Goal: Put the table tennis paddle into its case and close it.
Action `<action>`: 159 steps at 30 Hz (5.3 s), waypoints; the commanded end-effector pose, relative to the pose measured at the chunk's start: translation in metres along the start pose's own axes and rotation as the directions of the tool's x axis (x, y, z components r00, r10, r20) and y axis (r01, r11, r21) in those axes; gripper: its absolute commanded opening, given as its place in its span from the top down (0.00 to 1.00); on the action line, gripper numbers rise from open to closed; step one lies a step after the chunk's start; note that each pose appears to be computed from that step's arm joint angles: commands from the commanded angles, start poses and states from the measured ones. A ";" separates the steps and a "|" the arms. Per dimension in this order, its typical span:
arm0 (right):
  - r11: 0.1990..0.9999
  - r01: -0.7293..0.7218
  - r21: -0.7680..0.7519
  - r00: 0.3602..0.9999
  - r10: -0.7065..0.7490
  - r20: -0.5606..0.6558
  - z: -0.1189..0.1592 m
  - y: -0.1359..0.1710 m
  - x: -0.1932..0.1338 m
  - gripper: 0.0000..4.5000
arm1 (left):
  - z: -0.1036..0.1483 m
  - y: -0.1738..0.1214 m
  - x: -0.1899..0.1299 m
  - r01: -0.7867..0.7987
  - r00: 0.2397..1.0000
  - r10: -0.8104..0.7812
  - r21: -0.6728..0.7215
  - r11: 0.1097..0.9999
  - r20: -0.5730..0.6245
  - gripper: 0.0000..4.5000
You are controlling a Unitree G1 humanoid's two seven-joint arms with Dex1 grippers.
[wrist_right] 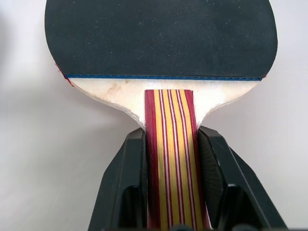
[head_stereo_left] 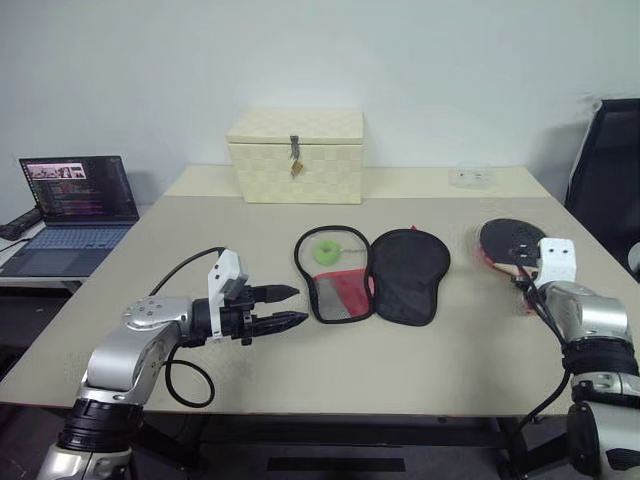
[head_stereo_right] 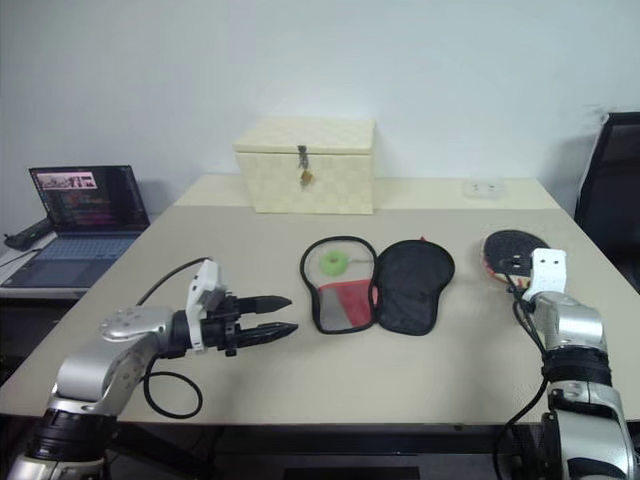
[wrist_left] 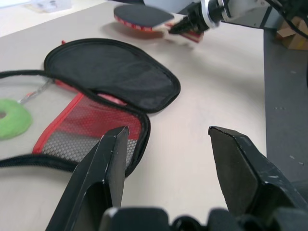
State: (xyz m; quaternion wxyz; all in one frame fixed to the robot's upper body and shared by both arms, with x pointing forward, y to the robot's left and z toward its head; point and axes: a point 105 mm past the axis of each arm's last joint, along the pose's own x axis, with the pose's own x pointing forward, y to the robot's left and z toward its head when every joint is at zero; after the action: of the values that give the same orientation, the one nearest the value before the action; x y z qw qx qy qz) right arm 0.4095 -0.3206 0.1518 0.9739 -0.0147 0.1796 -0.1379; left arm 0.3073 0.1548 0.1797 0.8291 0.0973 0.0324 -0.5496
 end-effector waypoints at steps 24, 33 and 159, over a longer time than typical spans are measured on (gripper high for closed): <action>0.916 -0.377 0.138 0.926 0.375 0.044 -0.001 0.197 -0.051 0.76 | 0.018 0.001 -0.008 -0.011 1.000 0.010 0.063 0.998 0.021 0.36; 0.943 -0.300 0.142 0.954 0.301 0.014 -0.012 0.187 -0.042 0.76 | 0.017 0.002 -0.009 -0.019 1.000 0.018 0.063 0.998 0.016 0.36; 0.645 -0.755 0.117 0.628 0.763 -0.154 -0.028 0.221 -0.026 1.00 | 0.009 0.043 0.020 -0.088 0.993 0.090 -0.027 0.996 0.077 1.00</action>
State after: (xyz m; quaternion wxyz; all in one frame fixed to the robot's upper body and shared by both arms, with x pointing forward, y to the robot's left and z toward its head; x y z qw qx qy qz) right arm 0.4371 -0.1217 0.1093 0.9329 0.0796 0.2597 0.2364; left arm 0.3642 0.1514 0.1769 0.8678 0.0625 0.0199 -0.4926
